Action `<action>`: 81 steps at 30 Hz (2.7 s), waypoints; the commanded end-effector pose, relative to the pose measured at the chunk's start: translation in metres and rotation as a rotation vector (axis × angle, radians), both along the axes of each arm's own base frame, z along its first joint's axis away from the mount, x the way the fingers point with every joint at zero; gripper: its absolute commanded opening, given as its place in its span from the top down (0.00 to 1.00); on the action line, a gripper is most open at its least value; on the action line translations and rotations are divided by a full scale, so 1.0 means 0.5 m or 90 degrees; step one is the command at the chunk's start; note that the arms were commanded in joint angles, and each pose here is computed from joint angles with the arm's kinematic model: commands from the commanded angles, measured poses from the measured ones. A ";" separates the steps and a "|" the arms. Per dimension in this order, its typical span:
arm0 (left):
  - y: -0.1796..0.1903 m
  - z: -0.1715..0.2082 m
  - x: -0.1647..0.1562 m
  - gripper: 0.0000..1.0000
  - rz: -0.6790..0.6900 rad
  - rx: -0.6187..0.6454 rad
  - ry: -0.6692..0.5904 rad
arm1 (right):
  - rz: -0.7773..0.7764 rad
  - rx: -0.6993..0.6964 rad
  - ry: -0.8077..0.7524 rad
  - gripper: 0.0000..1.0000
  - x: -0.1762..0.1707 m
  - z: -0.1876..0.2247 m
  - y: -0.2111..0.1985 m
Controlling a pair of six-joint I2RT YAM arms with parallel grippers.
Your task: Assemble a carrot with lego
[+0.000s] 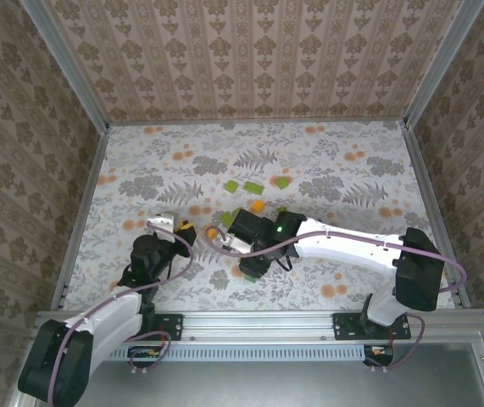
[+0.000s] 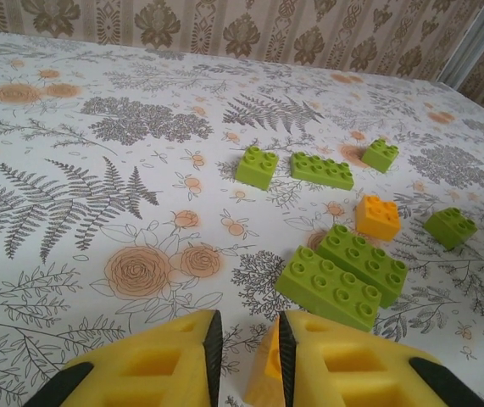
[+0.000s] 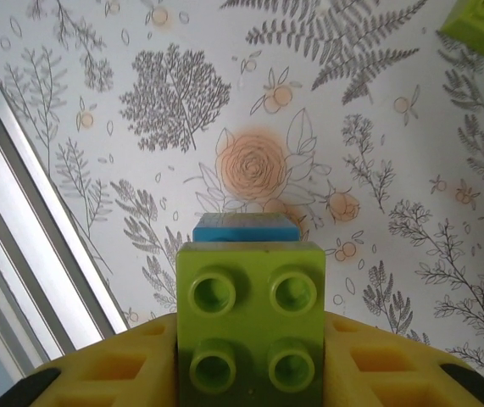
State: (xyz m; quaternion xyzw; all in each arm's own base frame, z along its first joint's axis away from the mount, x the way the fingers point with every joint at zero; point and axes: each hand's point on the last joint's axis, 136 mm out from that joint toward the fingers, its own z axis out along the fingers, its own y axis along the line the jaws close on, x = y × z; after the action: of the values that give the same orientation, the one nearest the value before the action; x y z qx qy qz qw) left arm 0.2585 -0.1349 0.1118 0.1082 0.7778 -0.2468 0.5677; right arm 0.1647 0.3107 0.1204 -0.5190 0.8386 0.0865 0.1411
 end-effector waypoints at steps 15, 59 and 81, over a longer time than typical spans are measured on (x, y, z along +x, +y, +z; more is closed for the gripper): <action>0.005 0.020 0.009 0.45 0.014 -0.011 -0.015 | 0.064 -0.007 -0.010 0.61 -0.010 -0.059 0.020; -0.116 0.080 -0.100 0.00 -0.199 0.027 -0.159 | -0.359 0.114 -0.201 0.19 0.192 0.164 -0.151; -0.204 0.111 -0.227 0.00 -0.433 0.024 -0.254 | -0.590 0.010 -0.043 0.22 0.395 -0.114 -0.215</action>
State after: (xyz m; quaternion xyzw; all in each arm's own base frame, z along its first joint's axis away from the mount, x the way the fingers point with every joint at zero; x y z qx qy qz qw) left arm 0.1564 -0.2343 0.1671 0.3936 0.6006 -0.3703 0.5892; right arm 0.3425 0.1959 0.0582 -0.1082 0.9780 -0.0078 0.1783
